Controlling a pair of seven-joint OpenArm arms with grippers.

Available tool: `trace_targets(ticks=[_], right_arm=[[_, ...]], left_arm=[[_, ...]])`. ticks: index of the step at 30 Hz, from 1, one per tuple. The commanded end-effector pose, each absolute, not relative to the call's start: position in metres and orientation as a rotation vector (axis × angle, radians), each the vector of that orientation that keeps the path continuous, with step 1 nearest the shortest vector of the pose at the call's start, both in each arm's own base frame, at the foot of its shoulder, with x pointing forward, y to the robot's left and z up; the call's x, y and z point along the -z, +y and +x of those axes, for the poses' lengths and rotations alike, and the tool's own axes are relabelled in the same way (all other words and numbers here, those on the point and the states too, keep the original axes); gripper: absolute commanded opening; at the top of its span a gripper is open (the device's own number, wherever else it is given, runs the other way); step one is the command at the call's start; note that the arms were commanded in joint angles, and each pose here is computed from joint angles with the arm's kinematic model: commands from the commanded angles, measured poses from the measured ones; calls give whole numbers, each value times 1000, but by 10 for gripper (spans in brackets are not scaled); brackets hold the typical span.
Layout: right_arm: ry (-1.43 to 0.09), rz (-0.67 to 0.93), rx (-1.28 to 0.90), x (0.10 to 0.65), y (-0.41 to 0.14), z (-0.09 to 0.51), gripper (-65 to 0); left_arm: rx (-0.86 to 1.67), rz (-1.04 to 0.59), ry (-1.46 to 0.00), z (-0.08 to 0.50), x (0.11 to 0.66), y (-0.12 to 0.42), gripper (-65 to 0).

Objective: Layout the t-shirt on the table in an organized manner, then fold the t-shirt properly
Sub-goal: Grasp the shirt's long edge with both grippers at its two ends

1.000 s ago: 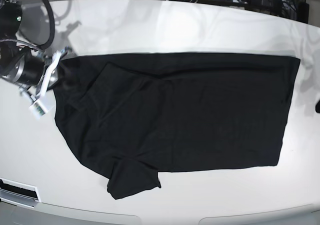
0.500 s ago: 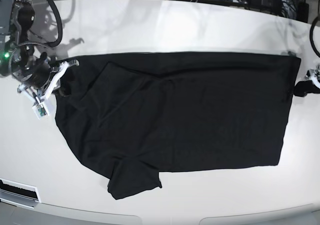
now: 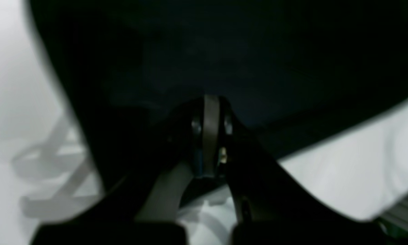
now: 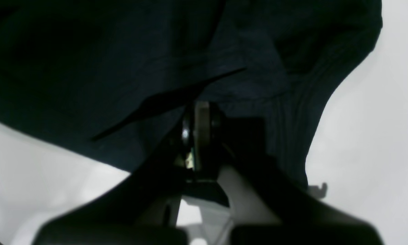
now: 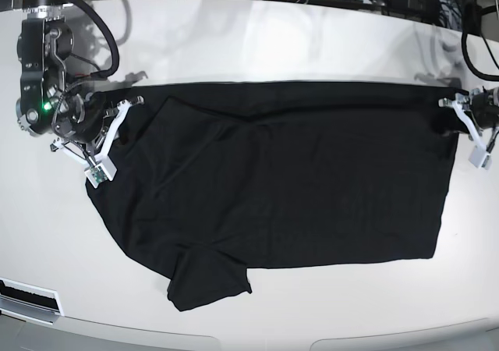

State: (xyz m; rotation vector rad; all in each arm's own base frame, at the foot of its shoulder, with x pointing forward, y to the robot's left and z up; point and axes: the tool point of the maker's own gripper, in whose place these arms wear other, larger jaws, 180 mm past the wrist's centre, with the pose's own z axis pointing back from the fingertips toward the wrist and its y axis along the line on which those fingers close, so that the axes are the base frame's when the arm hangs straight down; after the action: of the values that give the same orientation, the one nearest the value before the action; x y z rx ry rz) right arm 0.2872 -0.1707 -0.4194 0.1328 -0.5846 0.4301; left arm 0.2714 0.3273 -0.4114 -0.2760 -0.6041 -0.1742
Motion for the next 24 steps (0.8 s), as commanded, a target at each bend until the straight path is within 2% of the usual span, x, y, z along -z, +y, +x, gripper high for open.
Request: trace_targets(ticks=[1,10,20,24], right_arm=[[-634,127,-425,409,-175,301,-650],[-555,199,-421,446,-176,291,-650],[-475,231,-444,467,-176,269,-650],[-367,222,-443,480,-182,243,-650]], left_arm=[[192,-262,-652,283,397,332,-650],[239,-251,-628,278,422,309,-650],[308,-217,-532,265,450,290,-650],[329,-187,-477,257,455,296,-650]])
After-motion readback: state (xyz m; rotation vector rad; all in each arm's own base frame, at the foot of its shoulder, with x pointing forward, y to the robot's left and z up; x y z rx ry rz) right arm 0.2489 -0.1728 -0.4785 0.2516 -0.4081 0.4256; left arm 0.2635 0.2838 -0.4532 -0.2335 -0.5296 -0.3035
